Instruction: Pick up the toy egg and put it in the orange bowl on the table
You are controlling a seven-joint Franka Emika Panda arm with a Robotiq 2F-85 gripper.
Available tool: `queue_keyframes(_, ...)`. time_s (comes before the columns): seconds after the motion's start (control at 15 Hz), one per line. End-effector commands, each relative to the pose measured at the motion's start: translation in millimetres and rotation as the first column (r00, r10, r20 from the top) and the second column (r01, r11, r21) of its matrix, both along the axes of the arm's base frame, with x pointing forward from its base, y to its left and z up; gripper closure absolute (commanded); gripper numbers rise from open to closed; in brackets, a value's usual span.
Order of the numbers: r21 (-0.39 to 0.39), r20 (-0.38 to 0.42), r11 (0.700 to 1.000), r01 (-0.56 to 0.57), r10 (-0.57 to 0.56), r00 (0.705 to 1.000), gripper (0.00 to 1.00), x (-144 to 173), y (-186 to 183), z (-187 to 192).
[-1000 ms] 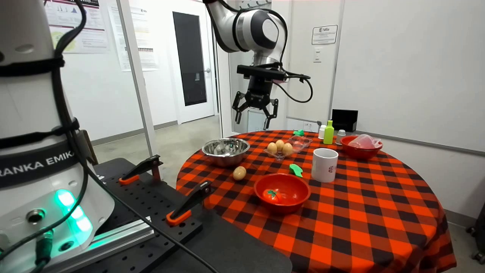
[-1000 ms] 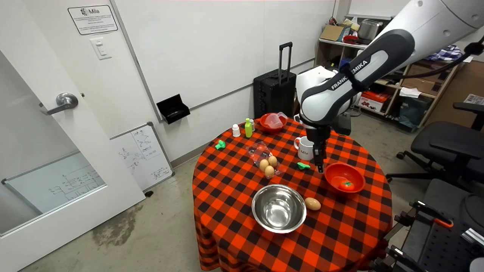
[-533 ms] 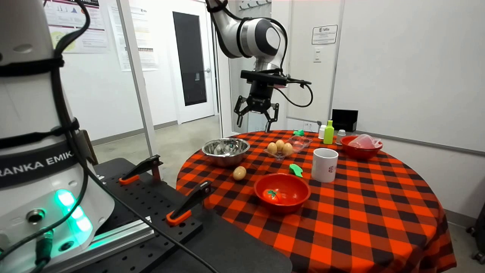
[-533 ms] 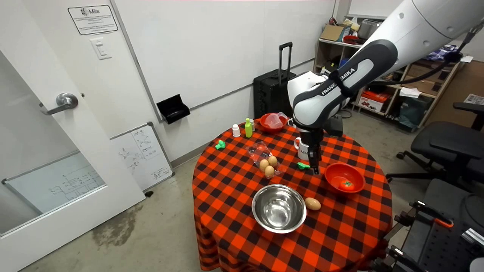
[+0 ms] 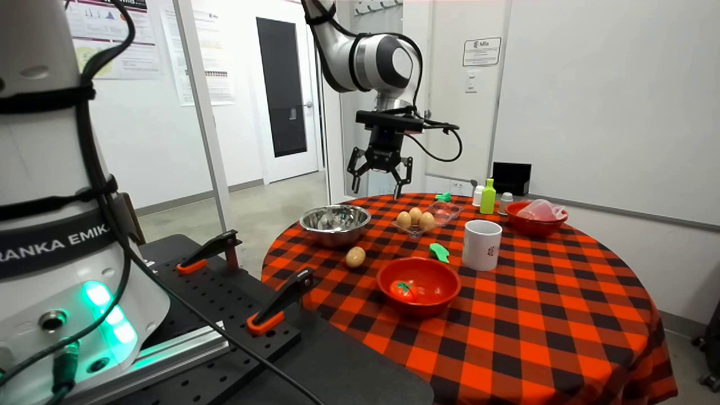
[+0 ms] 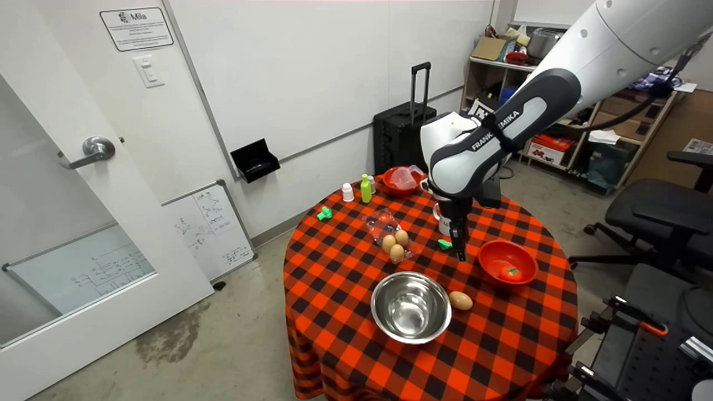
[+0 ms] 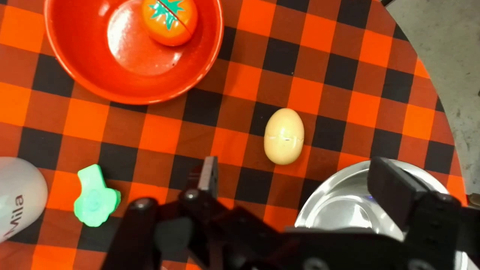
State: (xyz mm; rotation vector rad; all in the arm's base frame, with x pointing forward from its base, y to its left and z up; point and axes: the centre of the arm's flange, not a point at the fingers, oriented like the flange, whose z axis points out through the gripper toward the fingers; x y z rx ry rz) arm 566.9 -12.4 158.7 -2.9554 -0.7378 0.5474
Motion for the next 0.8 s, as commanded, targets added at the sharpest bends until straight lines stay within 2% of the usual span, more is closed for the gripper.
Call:
queue_keyframes(0.0, -0.058, 0.031, 0.997, -0.045, 0.047, 0.998, 0.0, -6, 28, -29)
queue_keyframes(0.4, -0.138, 0.02, 0.989, -0.054, 0.057, 0.998, 0.0, -30, 60, -67)
queue_keyframes(0.73, -0.21, 0.052, 0.976, -0.048, 0.06, 0.997, 0.0, -48, 69, -89)
